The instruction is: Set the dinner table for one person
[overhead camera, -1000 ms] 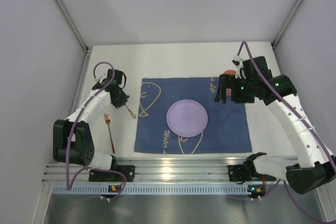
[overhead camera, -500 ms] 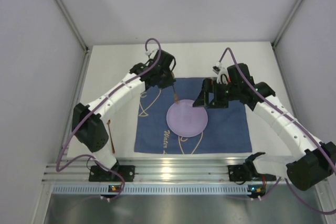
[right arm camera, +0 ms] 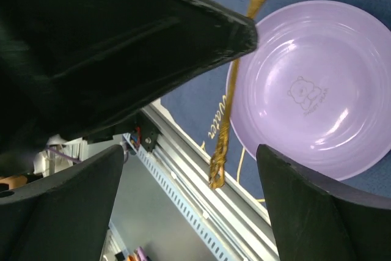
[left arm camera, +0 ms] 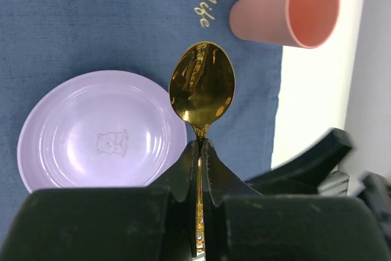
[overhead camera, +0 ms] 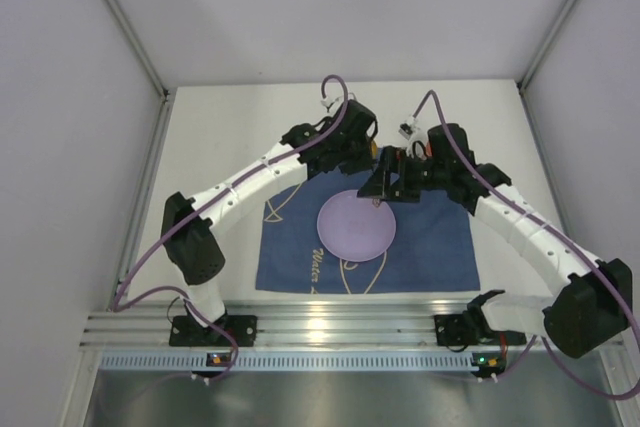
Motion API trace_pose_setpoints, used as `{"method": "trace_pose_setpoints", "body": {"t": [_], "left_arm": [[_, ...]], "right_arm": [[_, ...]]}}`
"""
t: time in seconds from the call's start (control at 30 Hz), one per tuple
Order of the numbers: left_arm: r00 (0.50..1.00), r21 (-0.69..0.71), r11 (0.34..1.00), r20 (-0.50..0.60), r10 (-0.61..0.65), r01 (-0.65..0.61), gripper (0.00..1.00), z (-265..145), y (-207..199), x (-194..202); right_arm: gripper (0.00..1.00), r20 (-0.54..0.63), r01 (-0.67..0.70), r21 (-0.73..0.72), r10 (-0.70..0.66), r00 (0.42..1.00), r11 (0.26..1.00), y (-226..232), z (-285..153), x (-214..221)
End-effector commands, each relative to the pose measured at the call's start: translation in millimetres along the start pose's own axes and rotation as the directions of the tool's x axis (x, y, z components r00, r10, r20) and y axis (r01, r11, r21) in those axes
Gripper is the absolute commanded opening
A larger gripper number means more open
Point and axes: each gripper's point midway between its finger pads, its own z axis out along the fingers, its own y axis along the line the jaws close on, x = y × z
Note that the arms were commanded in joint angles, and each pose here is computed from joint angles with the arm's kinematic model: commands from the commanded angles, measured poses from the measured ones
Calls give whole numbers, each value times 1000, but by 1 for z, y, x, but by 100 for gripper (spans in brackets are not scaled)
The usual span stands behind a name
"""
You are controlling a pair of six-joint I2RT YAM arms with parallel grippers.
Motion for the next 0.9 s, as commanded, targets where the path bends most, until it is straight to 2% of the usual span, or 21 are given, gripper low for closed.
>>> {"method": "trace_pose_setpoints", "body": {"t": [0.0, 0.03, 0.1, 0.13, 0.17, 0.2, 0.23, 0.47, 0.5, 0.53, 0.57, 0.6, 0.63, 0.73, 0.87], "left_arm": [[999, 62, 998, 34, -29, 27, 0, -14, -22, -17], [999, 69, 997, 35, -28, 25, 0, -16, -24, -18], [999, 79, 996, 33, -32, 29, 0, -18, -27, -19], [999, 82, 996, 33, -32, 29, 0, -19, -28, -19], [999, 82, 996, 33, -31, 28, 0, -19, -28, -19], [999, 78, 997, 30, -28, 26, 0, -18, -26, -18], [999, 75, 997, 27, -23, 21, 0, -17, -26, -16], [1000, 48, 999, 6, 19, -19, 0, -9, -17, -9], [1000, 40, 999, -1, 30, -30, 14, -7, -15, -7], [999, 31, 999, -11, 38, -37, 33, -5, -12, -5], [999, 21, 999, -16, 42, -42, 46, -3, -10, -4], [998, 2, 998, -30, 57, -57, 75, -3, -4, -1], [997, -13, 998, -38, 67, -67, 80, -2, 0, 2], [995, -87, 992, -34, 93, -95, 89, -6, 20, 2], [996, -177, 980, -26, 87, -90, 90, -15, 61, 2]], "right_arm": [[89, 19, 20, -2, -20, 1000, 1000, -2, 7, 0], [88, 24, 21, 6, -22, 999, 1000, -4, 7, 0], [75, 21, 20, 18, -21, 1000, 1000, -8, 8, 3], [65, 23, 19, 23, -20, 1000, 1000, -10, 9, 3], [36, 28, 24, 29, -25, 999, 999, -11, 9, 2], [23, 29, 24, 36, -25, 999, 999, -11, 8, 2], [0, 35, 26, 47, -28, 999, 999, -14, 8, 1], [0, 71, 55, 87, -61, 996, 995, -13, -5, -4], [0, 77, 56, 95, -63, 995, 994, -13, -11, -2], [0, 82, 55, 110, -64, 995, 992, -16, -13, -2], [0, 83, 44, 124, -55, 995, 991, -22, -15, 3], [0, 105, 34, 134, -48, 993, 990, -24, -23, 3], [0, 108, 21, 144, -37, 993, 989, -29, -25, 6], [0, 100, -21, 206, 0, 995, 978, -52, -32, 21], [0, 67, -87, 280, 71, 995, 956, -86, -35, 50]]}}
